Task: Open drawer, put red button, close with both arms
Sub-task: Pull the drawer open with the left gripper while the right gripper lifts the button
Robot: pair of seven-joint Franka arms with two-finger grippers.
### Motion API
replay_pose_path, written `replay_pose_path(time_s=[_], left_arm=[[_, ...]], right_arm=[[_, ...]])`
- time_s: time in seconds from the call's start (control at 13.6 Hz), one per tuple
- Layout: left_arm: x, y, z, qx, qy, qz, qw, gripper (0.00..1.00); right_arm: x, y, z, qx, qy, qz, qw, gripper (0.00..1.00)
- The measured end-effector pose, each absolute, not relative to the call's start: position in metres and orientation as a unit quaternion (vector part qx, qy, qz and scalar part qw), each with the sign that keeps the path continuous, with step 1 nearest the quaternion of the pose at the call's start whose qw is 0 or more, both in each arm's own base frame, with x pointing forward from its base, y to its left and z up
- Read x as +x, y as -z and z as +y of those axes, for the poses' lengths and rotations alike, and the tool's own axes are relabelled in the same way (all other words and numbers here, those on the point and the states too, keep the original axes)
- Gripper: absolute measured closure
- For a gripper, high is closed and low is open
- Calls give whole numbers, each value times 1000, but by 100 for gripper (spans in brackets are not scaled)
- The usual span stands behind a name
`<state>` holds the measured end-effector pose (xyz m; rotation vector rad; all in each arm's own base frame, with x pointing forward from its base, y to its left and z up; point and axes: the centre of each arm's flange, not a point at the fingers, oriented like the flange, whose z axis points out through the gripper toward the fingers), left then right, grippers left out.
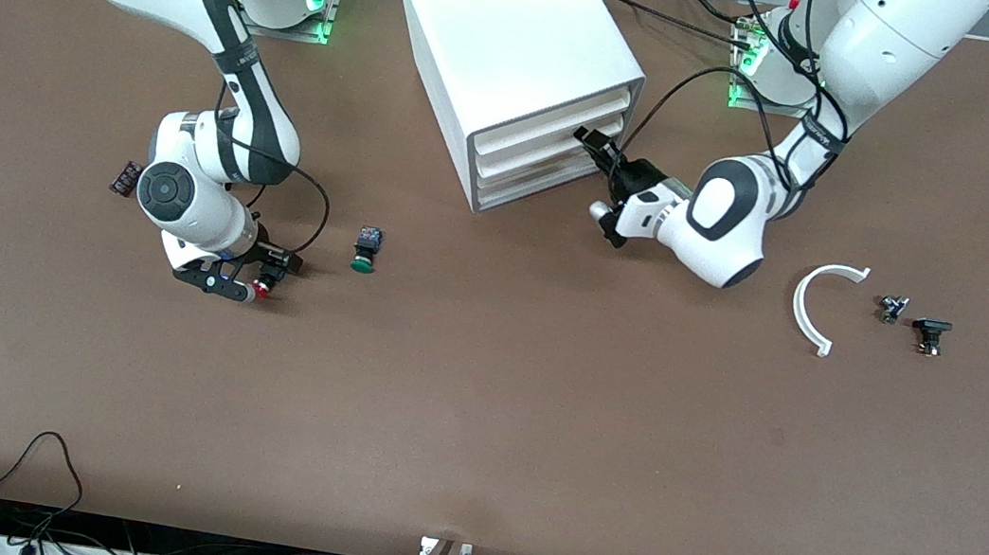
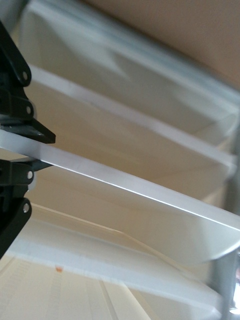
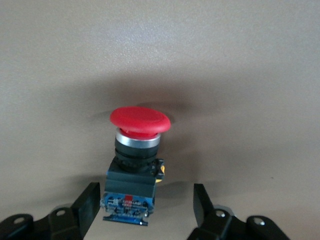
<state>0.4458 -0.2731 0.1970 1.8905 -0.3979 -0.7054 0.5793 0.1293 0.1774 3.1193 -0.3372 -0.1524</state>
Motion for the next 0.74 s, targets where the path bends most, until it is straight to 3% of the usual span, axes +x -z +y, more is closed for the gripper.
replay_pose_path(time_s=[0.22,0.37,0.44,0.74], left_arm=[[496,-213,-210,814,224,-132,520,85],[515,-217,-187,825,197,-118,515,85],[521,-217,-181,832,185,-113,510,81],[543,-235,-163,858,129,-102,486,41]], right_arm=[[579,-176,130,994,46,-95,8,47],[579,-177,134,996,42,-80,14,52],[580,-178,138,996,39,-76,13,59],[597,-202,150,998,11,-58,2,59]])
